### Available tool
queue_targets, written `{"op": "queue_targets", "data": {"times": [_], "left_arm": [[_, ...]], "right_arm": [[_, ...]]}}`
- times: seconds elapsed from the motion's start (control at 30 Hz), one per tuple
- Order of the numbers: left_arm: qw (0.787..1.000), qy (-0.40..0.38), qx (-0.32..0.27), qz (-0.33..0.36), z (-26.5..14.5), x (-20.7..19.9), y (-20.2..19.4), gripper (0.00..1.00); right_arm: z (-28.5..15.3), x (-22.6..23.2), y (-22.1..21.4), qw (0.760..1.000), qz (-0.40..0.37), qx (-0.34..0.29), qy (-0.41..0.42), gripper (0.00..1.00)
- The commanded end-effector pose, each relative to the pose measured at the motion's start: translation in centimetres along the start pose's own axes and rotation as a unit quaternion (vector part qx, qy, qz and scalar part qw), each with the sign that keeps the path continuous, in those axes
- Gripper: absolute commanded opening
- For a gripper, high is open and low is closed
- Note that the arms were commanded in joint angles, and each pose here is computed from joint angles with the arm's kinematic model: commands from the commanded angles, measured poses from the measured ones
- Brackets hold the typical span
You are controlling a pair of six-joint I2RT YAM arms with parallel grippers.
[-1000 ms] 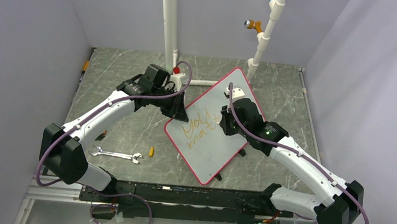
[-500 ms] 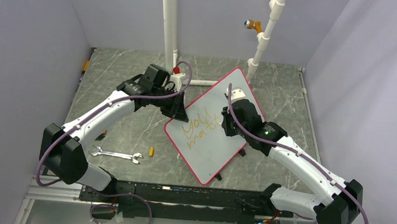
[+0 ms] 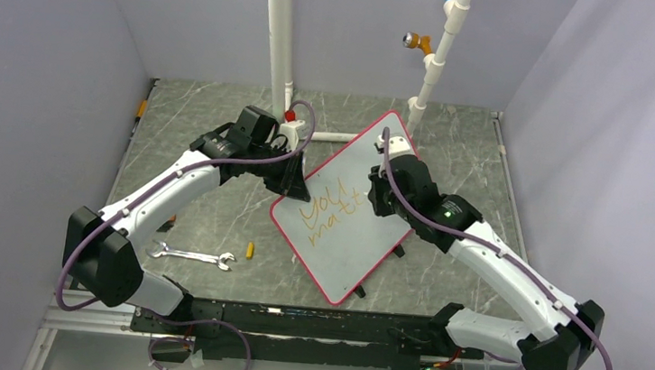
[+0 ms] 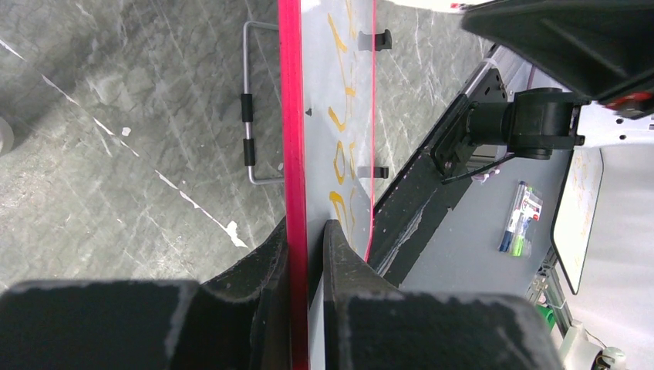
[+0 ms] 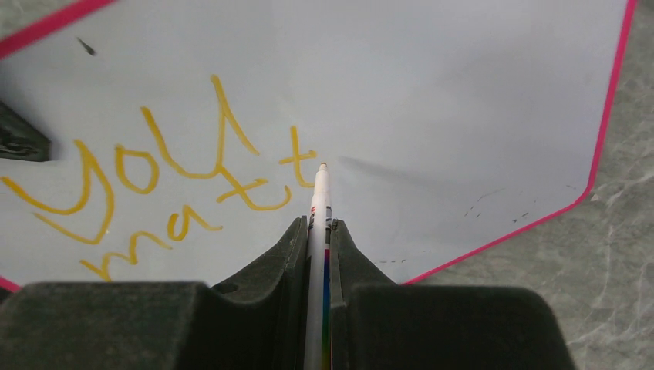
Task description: Write a sentence on the whiteboard
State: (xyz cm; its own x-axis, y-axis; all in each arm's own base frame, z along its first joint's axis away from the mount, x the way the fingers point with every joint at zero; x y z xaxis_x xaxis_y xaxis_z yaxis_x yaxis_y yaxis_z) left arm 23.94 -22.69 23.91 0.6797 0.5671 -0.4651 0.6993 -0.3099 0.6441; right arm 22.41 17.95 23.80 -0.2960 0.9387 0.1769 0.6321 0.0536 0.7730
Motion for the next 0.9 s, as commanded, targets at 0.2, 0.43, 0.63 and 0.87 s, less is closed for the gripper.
{"op": "queue_targets", "data": {"times": [0.2,0.43,0.63,0.87], "left_arm": [[0.991,0.09,-0.062,0.075,-2.0,1.9,2.5,0.0],[0.992,0.085,-0.059,0.074,-1.9,1.8,2.5,0.0],[0.991,0.09,-0.06,0.075,-1.9,1.9,2.4,0.0],[0.991,0.09,-0.061,0.075,-2.0,1.9,2.5,0.0]], "right_arm": [[-3.6,-0.9,2.3,0.995,0.04,-0.089,-0.001,0.0],[-3.2,-1.8,1.8,0.992,0.056,-0.116,-0.004,0.0],[-3.2,-2.3,1.5,0.989,0.063,-0.137,0.0,0.0],[-3.7,-2.2,1.4,0.989,0.064,-0.133,0.016,0.0]]}}
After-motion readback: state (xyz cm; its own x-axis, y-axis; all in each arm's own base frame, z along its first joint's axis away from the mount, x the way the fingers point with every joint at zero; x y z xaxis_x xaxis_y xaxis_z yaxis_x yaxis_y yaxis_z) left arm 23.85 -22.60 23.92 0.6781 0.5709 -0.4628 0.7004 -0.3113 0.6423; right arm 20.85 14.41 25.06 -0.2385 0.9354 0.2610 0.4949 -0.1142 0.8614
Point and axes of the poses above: each gripper's point midway between its finger pads, its own z axis out along the fingers, its own x axis along the line the jaws close on, y = z × x, the point moved 5 cm from there along -z, back along the fingers, and after that the axes turned 9 degrees about z, right-handed, at the moved point
